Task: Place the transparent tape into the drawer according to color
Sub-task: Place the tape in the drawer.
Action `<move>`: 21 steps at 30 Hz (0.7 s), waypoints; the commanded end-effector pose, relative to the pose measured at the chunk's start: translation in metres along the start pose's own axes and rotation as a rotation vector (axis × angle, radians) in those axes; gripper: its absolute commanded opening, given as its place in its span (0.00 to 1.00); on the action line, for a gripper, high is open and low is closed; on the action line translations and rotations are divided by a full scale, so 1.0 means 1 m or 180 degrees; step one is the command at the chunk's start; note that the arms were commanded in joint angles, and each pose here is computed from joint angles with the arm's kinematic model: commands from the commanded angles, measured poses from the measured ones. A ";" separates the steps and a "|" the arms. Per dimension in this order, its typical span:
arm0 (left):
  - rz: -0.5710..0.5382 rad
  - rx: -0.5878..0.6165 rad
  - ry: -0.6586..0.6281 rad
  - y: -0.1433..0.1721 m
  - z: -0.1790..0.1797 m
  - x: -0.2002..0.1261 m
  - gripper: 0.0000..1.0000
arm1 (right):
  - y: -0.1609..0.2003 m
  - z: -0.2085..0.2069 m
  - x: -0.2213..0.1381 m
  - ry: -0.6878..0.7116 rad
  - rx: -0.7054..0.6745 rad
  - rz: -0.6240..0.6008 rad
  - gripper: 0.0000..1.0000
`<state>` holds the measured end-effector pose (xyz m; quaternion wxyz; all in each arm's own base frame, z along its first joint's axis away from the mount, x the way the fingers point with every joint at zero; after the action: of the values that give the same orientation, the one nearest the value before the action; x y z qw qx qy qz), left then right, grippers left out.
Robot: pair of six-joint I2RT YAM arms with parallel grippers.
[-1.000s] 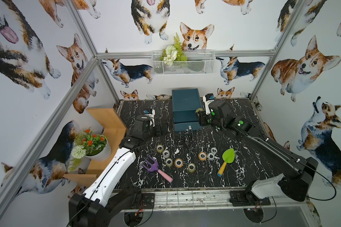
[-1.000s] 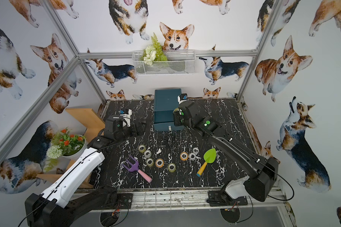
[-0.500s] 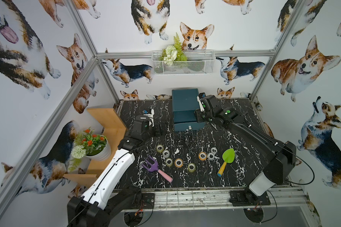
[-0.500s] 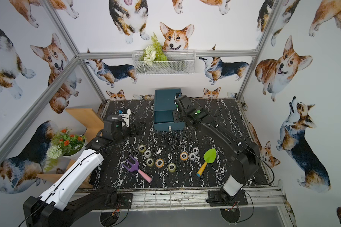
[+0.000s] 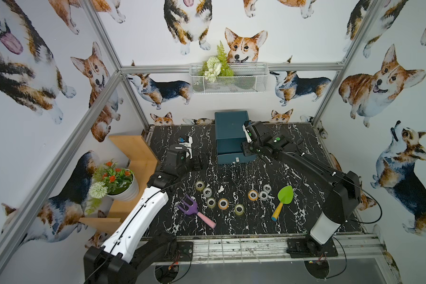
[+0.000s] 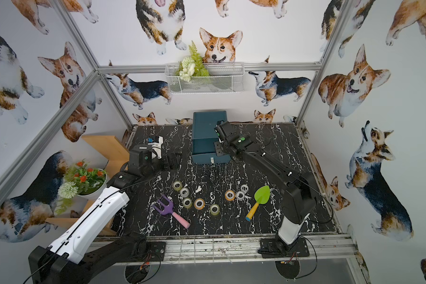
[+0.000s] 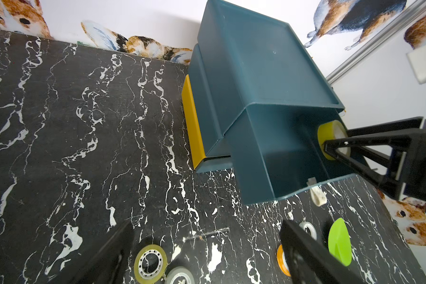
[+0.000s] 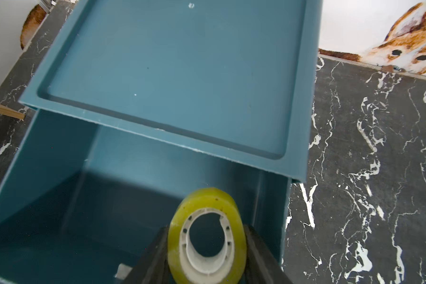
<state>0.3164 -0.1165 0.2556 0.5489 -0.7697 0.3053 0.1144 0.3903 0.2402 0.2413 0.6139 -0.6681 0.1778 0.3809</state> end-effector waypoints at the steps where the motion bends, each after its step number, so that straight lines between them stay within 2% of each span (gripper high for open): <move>1: -0.0009 0.0057 -0.0029 0.000 0.001 -0.001 0.99 | -0.003 -0.002 0.000 0.0038 -0.0034 -0.0016 0.52; 9: 0.0000 0.0068 -0.0028 0.000 0.001 -0.001 0.99 | -0.020 0.003 -0.012 -0.0058 0.0032 -0.0202 0.61; 12: 0.0002 0.0073 -0.0036 0.000 0.002 0.000 0.99 | -0.028 0.004 -0.022 -0.0089 0.0065 -0.0273 0.61; 18: 0.0045 0.0078 -0.0033 0.003 0.002 0.003 0.99 | -0.046 0.001 -0.068 -0.0242 0.0251 -0.0705 0.61; 21: 0.0087 0.0069 -0.0057 0.006 0.004 0.005 0.99 | -0.044 0.003 -0.093 -0.0480 0.0349 -0.0963 0.61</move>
<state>0.3182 -0.1169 0.2511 0.5542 -0.7636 0.3092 0.1184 0.3661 0.2268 0.3192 0.6785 -0.6471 0.0941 0.3347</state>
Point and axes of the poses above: each gripper's point midway between its finger pads, its own x axis out along the fingers, its own z axis along the line the jaws close on, y = z × x, the point moved 2 cm from there along -x, back along the fingers, and after that the axes turned 1 degree about -x, right-handed, at the moved point
